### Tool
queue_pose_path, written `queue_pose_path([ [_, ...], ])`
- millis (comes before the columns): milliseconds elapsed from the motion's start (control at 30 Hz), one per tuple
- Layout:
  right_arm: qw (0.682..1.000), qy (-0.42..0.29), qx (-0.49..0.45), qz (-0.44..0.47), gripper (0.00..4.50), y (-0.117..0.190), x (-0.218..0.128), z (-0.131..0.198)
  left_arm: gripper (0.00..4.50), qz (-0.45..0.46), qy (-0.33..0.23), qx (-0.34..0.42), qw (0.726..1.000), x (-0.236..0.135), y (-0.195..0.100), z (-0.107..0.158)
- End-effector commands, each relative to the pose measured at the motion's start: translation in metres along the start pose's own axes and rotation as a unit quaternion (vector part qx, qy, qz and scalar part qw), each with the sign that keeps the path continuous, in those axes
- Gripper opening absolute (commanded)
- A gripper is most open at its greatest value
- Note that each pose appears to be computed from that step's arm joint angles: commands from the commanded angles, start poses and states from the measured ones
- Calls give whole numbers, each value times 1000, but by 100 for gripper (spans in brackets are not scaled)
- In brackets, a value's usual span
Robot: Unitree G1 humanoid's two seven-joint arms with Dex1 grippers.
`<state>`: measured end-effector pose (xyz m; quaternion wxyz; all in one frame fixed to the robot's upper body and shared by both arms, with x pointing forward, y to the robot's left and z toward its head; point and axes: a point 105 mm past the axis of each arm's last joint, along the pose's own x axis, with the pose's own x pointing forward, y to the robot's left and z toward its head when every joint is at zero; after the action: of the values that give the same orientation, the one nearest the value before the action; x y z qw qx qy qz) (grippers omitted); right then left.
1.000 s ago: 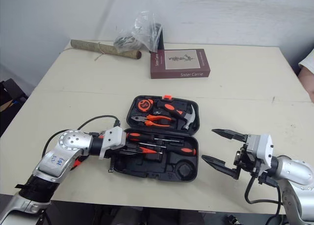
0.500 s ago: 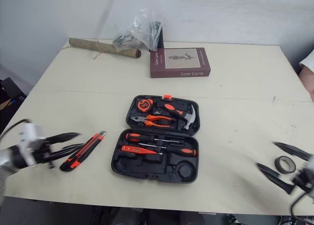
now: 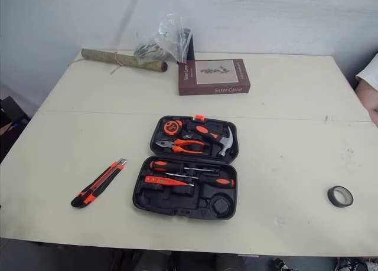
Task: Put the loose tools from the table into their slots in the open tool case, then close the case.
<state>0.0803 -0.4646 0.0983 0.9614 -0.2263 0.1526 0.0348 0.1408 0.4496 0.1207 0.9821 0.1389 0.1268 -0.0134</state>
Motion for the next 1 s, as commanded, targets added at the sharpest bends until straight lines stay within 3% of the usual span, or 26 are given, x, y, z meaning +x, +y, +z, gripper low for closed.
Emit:
queue_pose_path([
  [33, 996, -82, -9, 30, 450, 10, 28, 26, 446, -68, -46, 4, 997, 20, -27, 28],
  [167, 975, -195, -1, 106, 450, 38, 75, 73, 446, -209, -39, -36, 977, 43, -91, 53],
  [300, 936, -296, 22, 189, 450, 76, 103, 131, 446, -271, 3, -42, 962, 58, -125, 68],
  [467, 871, -371, 15, 321, 450, 136, 100, 180, 446, -257, 49, -22, 965, 79, -146, 73],
  [567, 824, -419, 4, 380, 450, 170, 93, 205, 446, -241, 95, -13, 966, 87, -157, 59],
  [733, 771, -449, -17, 450, 450, 207, 82, 219, 446, -229, 136, -9, 964, 93, -165, 41],
  [967, 767, -437, -32, 469, 450, 216, 91, 211, 446, -272, 166, -19, 948, 97, -189, 28],
  [1000, 768, -436, -34, 469, 450, 215, 91, 209, 421, -278, 174, -17, 944, 96, -191, 26],
])
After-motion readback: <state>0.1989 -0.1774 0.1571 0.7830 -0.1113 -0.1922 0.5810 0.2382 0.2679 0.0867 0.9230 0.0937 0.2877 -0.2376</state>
